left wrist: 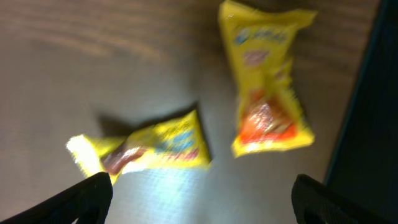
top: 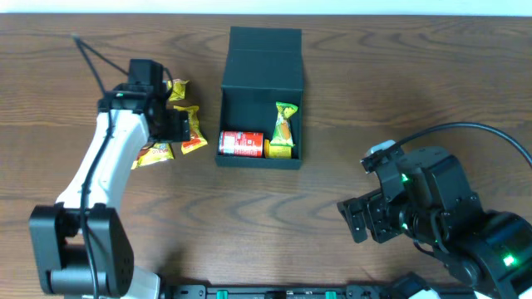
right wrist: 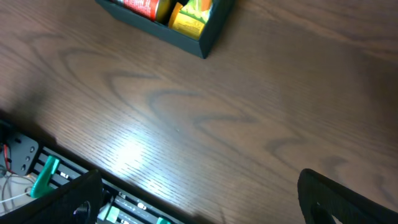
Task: Pack container
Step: 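Move the left gripper to the yellow Julie's pack and grasp it, then lift the Julie's pack with the left gripper toward the box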
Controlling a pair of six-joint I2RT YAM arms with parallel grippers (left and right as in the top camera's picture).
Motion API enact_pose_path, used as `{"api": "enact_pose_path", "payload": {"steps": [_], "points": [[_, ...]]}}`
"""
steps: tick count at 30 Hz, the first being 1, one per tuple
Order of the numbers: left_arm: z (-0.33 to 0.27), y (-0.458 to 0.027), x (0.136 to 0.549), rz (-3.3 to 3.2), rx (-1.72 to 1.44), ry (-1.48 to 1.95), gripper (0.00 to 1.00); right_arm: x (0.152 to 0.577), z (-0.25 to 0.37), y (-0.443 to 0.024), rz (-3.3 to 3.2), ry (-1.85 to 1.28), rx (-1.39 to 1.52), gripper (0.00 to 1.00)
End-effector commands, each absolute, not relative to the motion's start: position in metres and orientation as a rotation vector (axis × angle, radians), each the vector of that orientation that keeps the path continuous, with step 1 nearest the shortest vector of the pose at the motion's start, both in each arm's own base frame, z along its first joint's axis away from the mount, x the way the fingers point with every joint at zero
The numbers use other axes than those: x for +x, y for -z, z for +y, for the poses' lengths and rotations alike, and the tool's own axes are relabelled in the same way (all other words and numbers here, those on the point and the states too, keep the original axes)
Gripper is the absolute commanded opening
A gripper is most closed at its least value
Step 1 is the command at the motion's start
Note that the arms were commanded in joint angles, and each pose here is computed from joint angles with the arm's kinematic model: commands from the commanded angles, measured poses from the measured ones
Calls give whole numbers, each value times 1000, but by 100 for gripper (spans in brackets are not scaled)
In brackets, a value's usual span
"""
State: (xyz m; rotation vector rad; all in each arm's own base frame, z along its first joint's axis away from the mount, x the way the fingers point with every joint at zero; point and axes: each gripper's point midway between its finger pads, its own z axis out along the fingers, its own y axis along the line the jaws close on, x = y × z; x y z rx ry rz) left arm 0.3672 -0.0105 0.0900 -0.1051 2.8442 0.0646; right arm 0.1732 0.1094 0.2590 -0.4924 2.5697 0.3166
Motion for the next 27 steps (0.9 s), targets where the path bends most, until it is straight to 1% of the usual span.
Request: {"api": "enact_pose_path", "payload": {"steps": [1, 5, 9, 13, 17, 19, 21, 24, 27], "points": [[-30, -85, 382, 2824, -34, 1, 94, 176, 105, -261, 2555, -282, -490, 99], [-37, -63, 396, 2823, -27, 29, 93, 176, 104, -261, 2554, -273, -487, 99], [-46, -46, 403, 2835, -17, 95, 90, 176, 104, -261, 2554, -272, -488, 99], [-48, -35, 408, 2836, -19, 109, 84, 178, 102, -261, 2552, -256, -482, 99], [-49, -31, 415, 2818, -26, 112, 75, 178, 100, -261, 2551, -244, -478, 99], [-49, -31, 419, 2804, -32, 115, 67, 178, 100, -261, 2551, -244, -478, 99], [-49, -32, 421, 2793, -50, 119, 63, 179, 100, -261, 2550, -244, -478, 99], [-49, -33, 424, 2783, -50, 120, 62, 179, 100, -261, 2550, -244, -478, 99], [-49, -32, 423, 2785, -50, 119, 63, 179, 100, -261, 2550, -244, -478, 99]]}}
